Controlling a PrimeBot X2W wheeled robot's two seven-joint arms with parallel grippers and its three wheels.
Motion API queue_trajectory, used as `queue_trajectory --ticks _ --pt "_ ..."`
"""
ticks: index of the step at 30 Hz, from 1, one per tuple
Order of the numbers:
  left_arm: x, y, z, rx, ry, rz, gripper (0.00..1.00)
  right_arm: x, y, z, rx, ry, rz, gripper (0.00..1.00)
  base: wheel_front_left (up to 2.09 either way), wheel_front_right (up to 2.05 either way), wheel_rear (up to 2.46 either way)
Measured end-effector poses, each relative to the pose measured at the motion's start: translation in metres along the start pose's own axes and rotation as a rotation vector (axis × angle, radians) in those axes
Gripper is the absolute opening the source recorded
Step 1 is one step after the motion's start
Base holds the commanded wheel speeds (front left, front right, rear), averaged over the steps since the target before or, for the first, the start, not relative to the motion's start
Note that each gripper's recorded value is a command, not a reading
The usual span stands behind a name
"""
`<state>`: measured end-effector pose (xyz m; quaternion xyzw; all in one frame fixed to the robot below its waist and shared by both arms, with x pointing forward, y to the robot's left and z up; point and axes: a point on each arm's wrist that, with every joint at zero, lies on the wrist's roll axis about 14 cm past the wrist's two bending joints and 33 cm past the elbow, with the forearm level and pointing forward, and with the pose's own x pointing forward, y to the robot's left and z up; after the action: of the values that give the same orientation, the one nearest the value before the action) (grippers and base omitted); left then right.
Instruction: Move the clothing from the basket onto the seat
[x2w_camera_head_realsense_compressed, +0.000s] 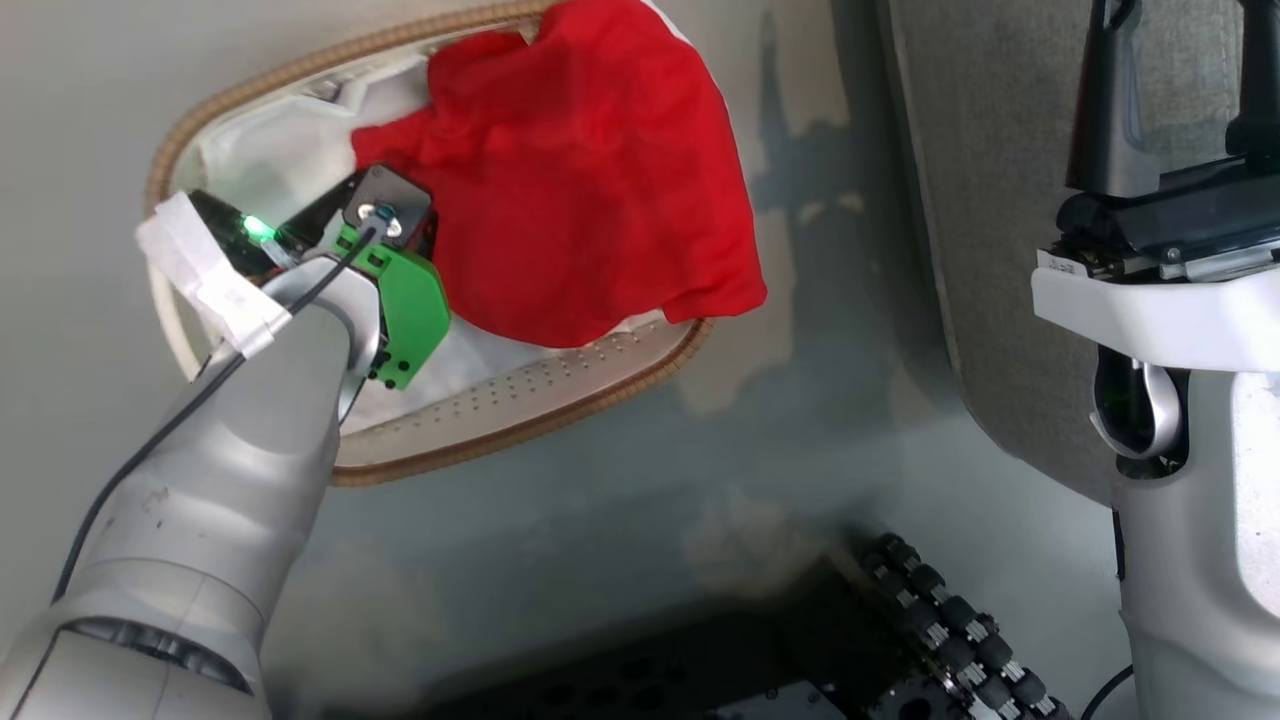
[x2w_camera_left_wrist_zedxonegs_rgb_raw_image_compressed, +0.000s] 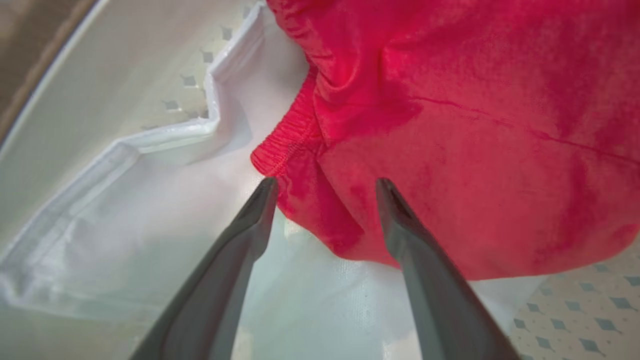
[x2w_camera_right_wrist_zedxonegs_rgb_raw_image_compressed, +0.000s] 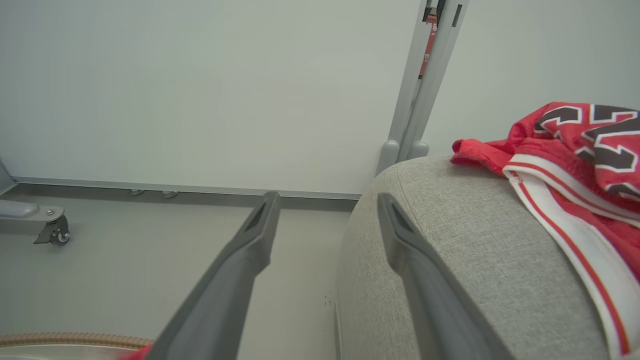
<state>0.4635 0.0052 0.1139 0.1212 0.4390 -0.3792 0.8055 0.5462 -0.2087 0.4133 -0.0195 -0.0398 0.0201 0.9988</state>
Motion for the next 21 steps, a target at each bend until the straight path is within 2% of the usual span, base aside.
queue_trajectory --ticks 8,15,16,17,18,19,21 --pt "0.036 0.001 -0.011 -0.011 0.025 -0.002 1.0 -0.004 -0.01 -0.025 -0.024 0.051 -0.015 1.0 0.0 0.0 0.0" --pt "0.046 0.0 -0.024 -0.027 0.07 0.004 1.0 -0.008 -0.014 -0.032 -0.035 0.073 -0.021 1.0 0.0 0.0 0.0" --pt "0.046 -0.001 -0.025 -0.028 0.074 0.004 0.81 -0.008 -0.014 -0.032 -0.033 0.072 -0.021 1.0 0.0 0.0 0.0" --pt "0.046 0.0 -0.026 -0.029 0.077 0.004 0.37 -0.008 -0.014 -0.031 -0.032 0.072 -0.022 1.0 0.0 0.0 0.0" --pt "0.046 0.0 -0.027 -0.029 0.079 0.005 0.15 -0.008 -0.014 -0.031 -0.031 0.071 -0.022 1.0 0.0 0.0 0.0" --pt "0.046 0.0 -0.027 -0.03 0.081 0.005 0.0 -0.008 -0.014 -0.031 -0.031 0.07 -0.022 1.0 0.0 0.0 0.0" --pt "0.046 0.0 -0.028 -0.034 0.083 0.006 0.0 -0.008 -0.014 -0.03 -0.031 0.068 -0.022 1.0 0.0 0.0 0.0"
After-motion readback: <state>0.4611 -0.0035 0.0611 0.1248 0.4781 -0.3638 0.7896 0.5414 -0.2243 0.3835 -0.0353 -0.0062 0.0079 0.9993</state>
